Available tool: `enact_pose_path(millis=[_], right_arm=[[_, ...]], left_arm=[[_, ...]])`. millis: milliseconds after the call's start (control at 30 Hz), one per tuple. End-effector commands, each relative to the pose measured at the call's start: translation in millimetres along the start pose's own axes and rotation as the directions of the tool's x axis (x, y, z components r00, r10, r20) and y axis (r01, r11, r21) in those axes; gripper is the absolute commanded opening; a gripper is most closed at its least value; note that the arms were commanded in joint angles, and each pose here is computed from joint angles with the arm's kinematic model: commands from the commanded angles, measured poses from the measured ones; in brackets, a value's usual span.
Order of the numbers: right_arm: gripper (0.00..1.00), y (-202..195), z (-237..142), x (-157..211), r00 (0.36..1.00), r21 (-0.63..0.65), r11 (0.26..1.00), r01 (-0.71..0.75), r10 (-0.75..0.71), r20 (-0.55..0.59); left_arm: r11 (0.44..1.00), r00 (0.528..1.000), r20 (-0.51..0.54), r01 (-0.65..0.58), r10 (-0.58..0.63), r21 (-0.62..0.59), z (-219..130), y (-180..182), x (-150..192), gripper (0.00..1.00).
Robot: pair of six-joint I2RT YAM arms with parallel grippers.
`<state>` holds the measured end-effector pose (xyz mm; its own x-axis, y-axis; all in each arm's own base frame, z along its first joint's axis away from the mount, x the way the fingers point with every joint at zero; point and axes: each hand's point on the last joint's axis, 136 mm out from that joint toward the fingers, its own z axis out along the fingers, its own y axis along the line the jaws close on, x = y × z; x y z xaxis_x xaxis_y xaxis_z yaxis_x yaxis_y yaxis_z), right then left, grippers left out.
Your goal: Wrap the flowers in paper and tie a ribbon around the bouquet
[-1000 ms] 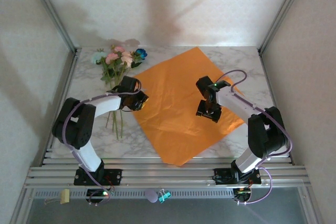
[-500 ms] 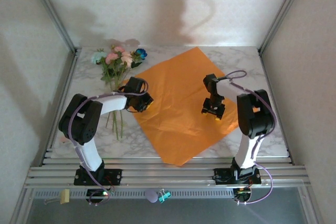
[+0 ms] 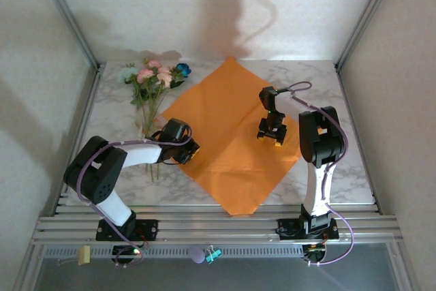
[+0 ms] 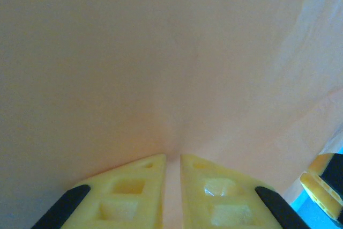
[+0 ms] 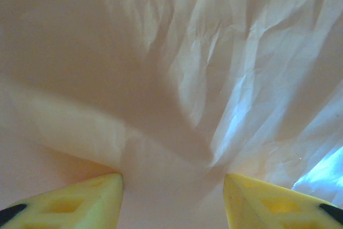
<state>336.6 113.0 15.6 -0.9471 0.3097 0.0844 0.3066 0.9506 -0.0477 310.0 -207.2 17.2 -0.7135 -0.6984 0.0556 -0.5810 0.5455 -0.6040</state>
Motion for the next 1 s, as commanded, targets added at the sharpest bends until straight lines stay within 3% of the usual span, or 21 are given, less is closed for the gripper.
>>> enact_pose_path(millis=[0, 100, 267, 367, 500, 667, 833, 967], right_arm=[[0.54, -5.9, 7.1, -1.3, 1.0, 0.027, 0.999, -0.023, 0.023, -0.007], [0.55, -0.5, -9.2, -2.4, 0.999, -0.005, 1.0, -0.027, 0.027, 0.025], [0.63, 21.0, -75.7, -15.8, 0.98, -0.127, 0.991, 0.036, -0.01, 0.2], [0.62, 31.8, -114.4, -20.5, 0.959, -0.19, 0.977, 0.094, -0.038, 0.282], [0.56, 55.8, -153.5, -9.1, 0.922, -0.274, 0.936, 0.221, -0.109, 0.372], [0.56, 84.9, -154.9, 31.1, 0.902, -0.333, 0.879, 0.34, -0.204, 0.382], [0.56, 84.4, -147.1, 56.0, 0.917, -0.37, 0.866, 0.337, -0.213, 0.337], [0.57, 94.3, -156.9, 75.3, 0.909, -0.423, 0.821, 0.384, -0.256, 0.329]], left_arm=[[0.999, 0.999, 0.039, 0.024, -0.022, -0.049, -6.9, 11.6, -4.1, 0.17], [0.998, 0.996, 0.078, -0.033, 0.037, -0.047, -16.9, -14.5, -21.9, 0.24], [0.98, 0.957, 0.214, -0.182, 0.194, -0.076, -65.8, -97.8, -62.1, 0.39], [0.962, 0.919, 0.296, -0.224, 0.261, -0.155, -97.6, -112.4, -102.9, 0.43], [0.907, 0.878, 0.31, -0.263, 0.366, -0.329, -120.1, -87.7, -165.2, 0.42], [0.831, 0.849, 0.256, -0.314, 0.462, -0.459, -115.4, -51.8, -219.7, 0.38], [0.771, 0.828, 0.184, -0.38, 0.53, -0.512, -86.2, -31.9, -237.5, 0.38], [0.754, 0.834, 0.136, -0.397, 0.534, -0.524, -61.5, -15.2, -238.0, 0.35]])
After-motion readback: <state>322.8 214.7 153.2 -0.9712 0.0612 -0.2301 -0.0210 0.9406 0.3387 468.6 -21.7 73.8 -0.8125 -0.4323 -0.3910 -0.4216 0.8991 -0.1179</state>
